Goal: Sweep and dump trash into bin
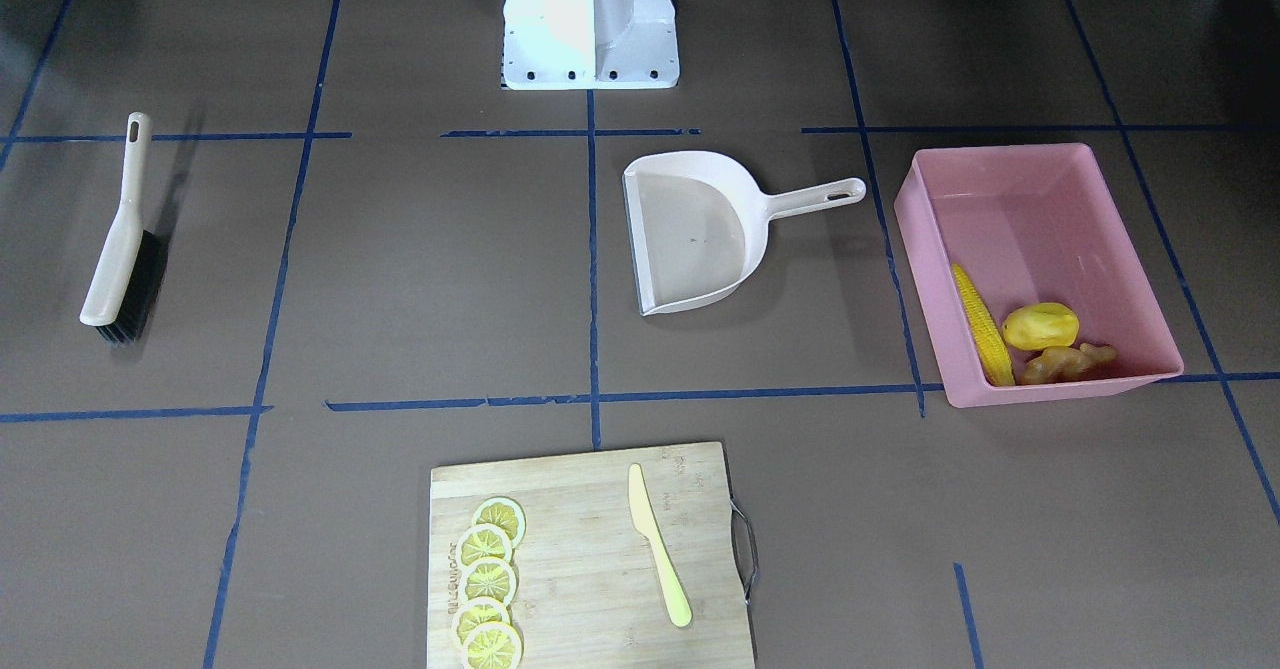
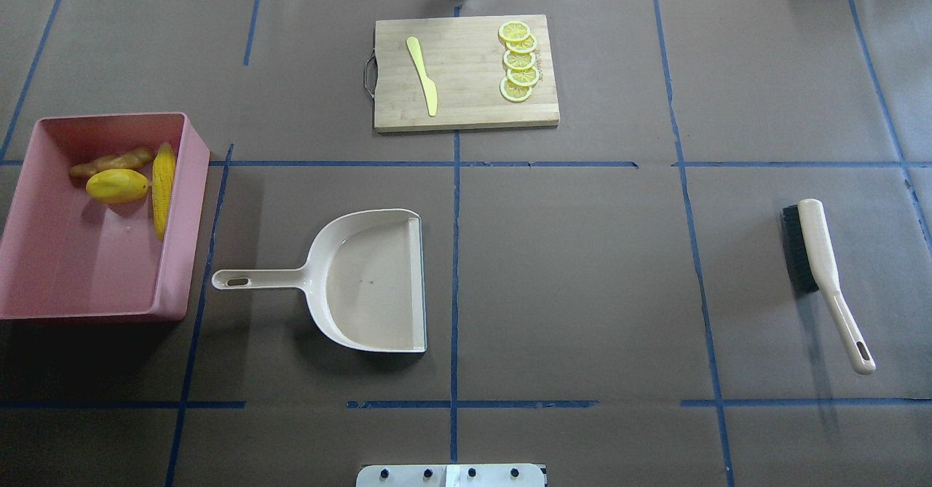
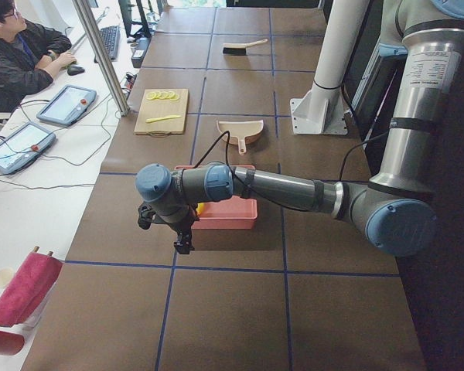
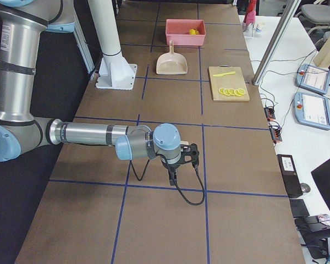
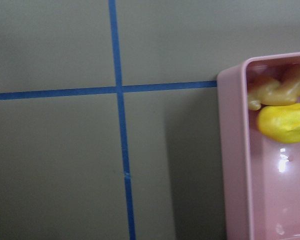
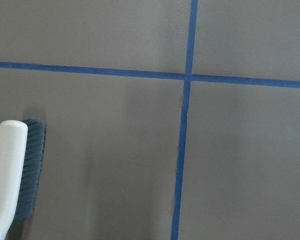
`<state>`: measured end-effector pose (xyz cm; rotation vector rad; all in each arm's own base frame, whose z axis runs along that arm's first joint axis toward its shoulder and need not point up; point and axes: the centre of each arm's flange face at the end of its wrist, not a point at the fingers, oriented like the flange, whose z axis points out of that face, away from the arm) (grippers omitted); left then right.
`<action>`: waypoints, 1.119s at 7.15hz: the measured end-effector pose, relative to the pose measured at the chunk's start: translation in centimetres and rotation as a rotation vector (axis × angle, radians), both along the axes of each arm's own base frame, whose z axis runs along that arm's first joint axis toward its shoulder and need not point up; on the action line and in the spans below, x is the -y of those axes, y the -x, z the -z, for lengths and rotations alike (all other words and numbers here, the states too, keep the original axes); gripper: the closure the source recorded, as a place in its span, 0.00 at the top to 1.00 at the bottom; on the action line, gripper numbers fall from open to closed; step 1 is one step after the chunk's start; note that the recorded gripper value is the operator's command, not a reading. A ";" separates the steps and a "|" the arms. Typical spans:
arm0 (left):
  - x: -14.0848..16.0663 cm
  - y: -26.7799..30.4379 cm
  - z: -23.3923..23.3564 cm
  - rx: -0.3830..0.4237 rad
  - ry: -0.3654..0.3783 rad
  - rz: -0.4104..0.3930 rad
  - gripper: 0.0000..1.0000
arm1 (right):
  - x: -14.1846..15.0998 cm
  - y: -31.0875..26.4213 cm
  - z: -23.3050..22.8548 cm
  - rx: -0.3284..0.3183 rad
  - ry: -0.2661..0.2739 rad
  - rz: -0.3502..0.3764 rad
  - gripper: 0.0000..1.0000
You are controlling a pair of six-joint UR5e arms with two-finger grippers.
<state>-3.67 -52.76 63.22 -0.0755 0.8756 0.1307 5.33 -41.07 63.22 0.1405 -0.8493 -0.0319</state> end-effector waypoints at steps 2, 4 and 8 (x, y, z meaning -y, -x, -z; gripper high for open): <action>-0.6 0.4 -1.2 0.006 -0.015 -0.008 1.00 | 0.0 0.0 0.1 0.008 0.001 -0.002 1.00; -1.9 1.1 -2.2 0.042 -0.009 -0.008 1.00 | 0.2 0.0 0.4 0.010 0.001 -0.008 1.00; -3.8 3.8 -1.6 0.061 -0.016 0.046 1.00 | 0.3 0.0 0.5 0.006 0.015 -0.024 1.00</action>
